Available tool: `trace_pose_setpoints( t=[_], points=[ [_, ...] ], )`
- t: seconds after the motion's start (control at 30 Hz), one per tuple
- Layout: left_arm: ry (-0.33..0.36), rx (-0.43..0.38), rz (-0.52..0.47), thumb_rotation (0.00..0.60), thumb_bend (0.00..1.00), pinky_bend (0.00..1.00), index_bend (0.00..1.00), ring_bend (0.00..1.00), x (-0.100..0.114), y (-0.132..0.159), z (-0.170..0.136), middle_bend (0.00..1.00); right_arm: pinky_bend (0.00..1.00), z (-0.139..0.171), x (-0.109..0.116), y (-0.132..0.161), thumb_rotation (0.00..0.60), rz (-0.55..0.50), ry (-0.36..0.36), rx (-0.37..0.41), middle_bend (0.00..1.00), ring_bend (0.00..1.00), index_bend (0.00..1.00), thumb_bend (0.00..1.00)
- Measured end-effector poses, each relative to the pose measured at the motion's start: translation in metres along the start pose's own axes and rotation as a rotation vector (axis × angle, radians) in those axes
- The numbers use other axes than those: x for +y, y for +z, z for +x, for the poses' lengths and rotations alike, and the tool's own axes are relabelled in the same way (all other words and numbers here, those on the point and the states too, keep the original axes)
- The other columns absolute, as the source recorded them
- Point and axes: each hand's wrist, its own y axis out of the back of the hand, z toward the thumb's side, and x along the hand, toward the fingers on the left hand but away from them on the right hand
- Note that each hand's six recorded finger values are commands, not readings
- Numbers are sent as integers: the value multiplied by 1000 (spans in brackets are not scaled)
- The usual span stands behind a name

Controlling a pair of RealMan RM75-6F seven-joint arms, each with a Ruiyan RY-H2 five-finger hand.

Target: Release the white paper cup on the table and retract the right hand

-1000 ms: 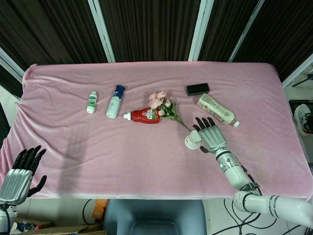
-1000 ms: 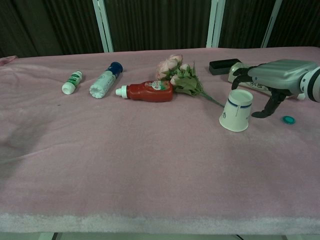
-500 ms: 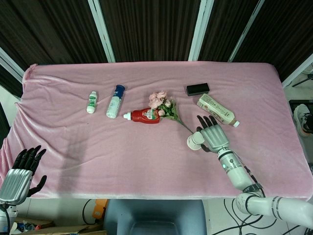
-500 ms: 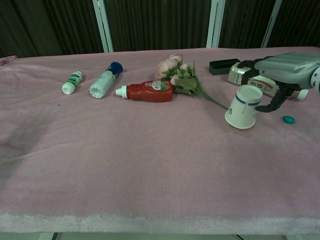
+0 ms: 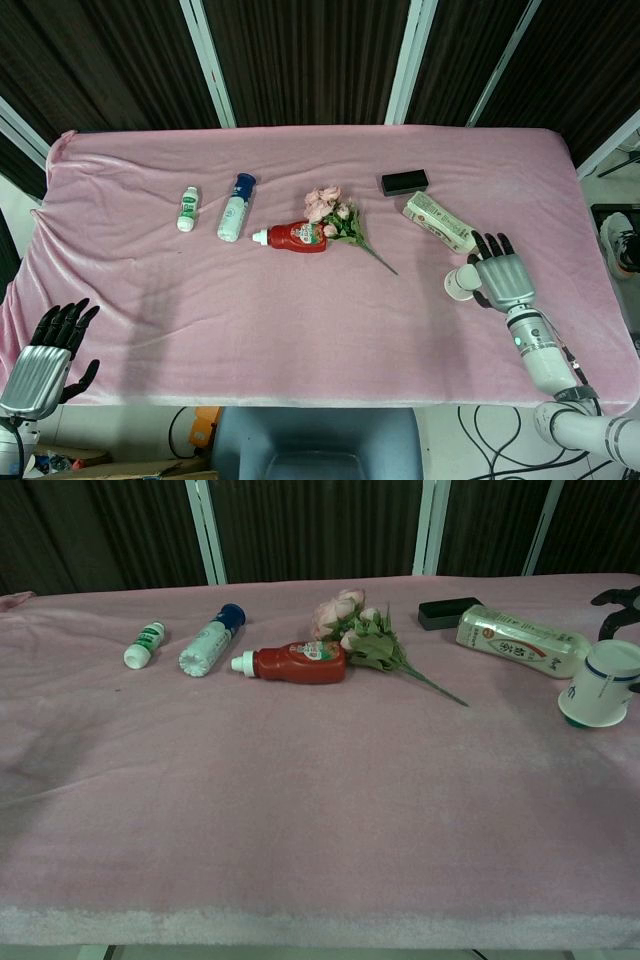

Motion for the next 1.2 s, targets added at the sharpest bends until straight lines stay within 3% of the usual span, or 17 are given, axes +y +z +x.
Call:
trace_pose_setpoints(
  t=[0.17, 0.37, 0.57, 0.73, 0.87, 1.03, 1.2],
  points=[
    [-1, 7, 2, 600, 404, 59, 0, 20, 0, -1, 1, 3, 0, -12, -15, -5, 600, -41, 42, -10, 32, 0, 440, 444],
    [0, 5, 0, 600, 405, 60, 0, 20, 0, 0, 2, 3, 0, -16, -17, 7, 600, -62, 39, 24, 33, 0, 369, 443],
    [1, 0, -1, 600, 405, 59, 0, 20, 0, 0, 1, 3, 0, -11, -15, 4, 600, -75, 34, 23, 1, 0, 41, 380],
    [5, -2, -4, 600, 406, 60, 0, 20, 1, 0, 0, 3, 0, 4, -5, -4, 600, -112, 2, 22, 0, 0, 0, 342],
    [18, -3, -7, 600, 404, 59, 0, 20, 4, 0, -1, 2, 0, 33, -1, -17, 600, -138, -51, 12, 0, 0, 0, 342],
    [41, -10, -6, 600, 404, 59, 0, 6, 6, 0, -1, 0, 0, 100, -9, -45, 600, -156, -152, -63, 0, 0, 0, 342],
    [34, -8, -5, 600, 404, 58, 0, 4, 4, 0, 0, 0, 0, 167, -26, -71, 600, -249, -236, -154, 0, 0, 0, 342]
  ],
)
